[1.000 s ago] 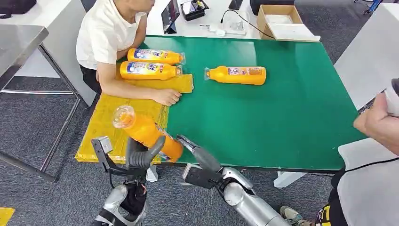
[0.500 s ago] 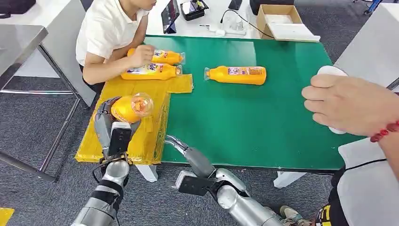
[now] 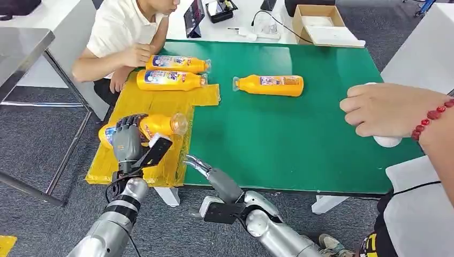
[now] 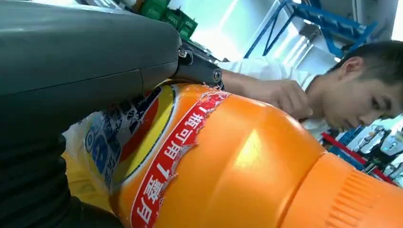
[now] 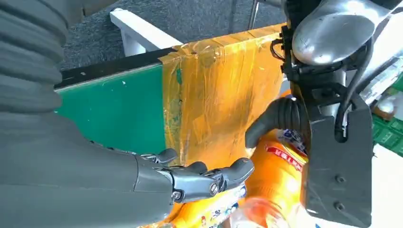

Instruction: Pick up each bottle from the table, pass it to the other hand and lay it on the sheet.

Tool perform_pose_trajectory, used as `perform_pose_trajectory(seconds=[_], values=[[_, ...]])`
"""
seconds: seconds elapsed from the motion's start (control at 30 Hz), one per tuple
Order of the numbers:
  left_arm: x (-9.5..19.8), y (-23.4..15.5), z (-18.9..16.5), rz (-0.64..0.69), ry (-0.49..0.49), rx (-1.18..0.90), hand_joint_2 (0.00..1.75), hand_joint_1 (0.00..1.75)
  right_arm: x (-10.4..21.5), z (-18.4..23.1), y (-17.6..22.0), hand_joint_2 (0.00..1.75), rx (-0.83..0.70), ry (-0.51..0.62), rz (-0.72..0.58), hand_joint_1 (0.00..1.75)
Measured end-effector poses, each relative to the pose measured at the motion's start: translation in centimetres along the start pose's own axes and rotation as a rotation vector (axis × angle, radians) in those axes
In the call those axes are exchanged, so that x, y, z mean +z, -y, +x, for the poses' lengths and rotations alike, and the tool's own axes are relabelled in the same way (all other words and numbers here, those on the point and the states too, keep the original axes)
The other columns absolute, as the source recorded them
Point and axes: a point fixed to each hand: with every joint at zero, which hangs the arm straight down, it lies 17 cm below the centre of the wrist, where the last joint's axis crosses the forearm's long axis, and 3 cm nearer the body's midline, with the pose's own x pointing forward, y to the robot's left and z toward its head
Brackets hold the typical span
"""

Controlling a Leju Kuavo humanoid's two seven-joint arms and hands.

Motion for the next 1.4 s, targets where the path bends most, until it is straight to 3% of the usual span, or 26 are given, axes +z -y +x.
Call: perform_pose_trajectory(seconds=[0.1, 0.23, 0.5, 0.73, 0.77, 0.8, 0.97, 1.23, 1.4], values=[[-0.1, 1.5, -1.2, -0.068, -0.047, -0.063, 1.75, 1.75, -0.1, 0.1, -0.1, 1.75, -0.007, 0.003, 0.002, 0.0], [0.9, 6.0, -3.4, -0.31, -0.103, -0.178, 1.75, 1.75, -0.4, 0.6, -0.4, 1.75, -0.025, 0.012, 0.013, 0.0], [1.3, 9.5, -3.2, -0.574, -0.059, -0.223, 1.75, 1.75, -0.9, 1.2, -1.0, 1.75, -0.037, 0.022, 0.032, 0.0], [1.7, 10.9, -1.7, -0.693, 0.007, -0.209, 1.75, 1.75, -1.0, 1.4, -1.4, 1.75, -0.037, 0.028, 0.045, 0.0], [1.7, 11.0, -1.5, -0.697, 0.014, -0.215, 1.75, 1.2, -1.0, 1.4, -1.4, 1.75, -0.037, 0.028, 0.045, 0.0], [1.8, 11.0, -1.5, -0.701, 0.017, -0.218, 1.75, 0.03, -1.0, 1.4, -1.4, 1.75, -0.037, 0.028, 0.045, 0.0], [2.4, 11.5, -0.8, -0.721, 0.034, -0.171, 1.75, 0.0, -1.0, 1.4, -1.3, 1.75, -0.036, 0.028, 0.045, 0.0], [5.5, 11.1, 8.0, -0.758, 0.14, 0.579, 1.75, 0.0, -0.6, 1.6, -1.8, 1.75, -0.045, 0.047, 0.046, 0.0], [5.0, 9.6, 9.6, -0.713, 0.128, 0.709, 1.75, 0.0, -0.2, 1.2, -2.1, 1.75, -0.049, 0.036, 0.049, 0.0]])
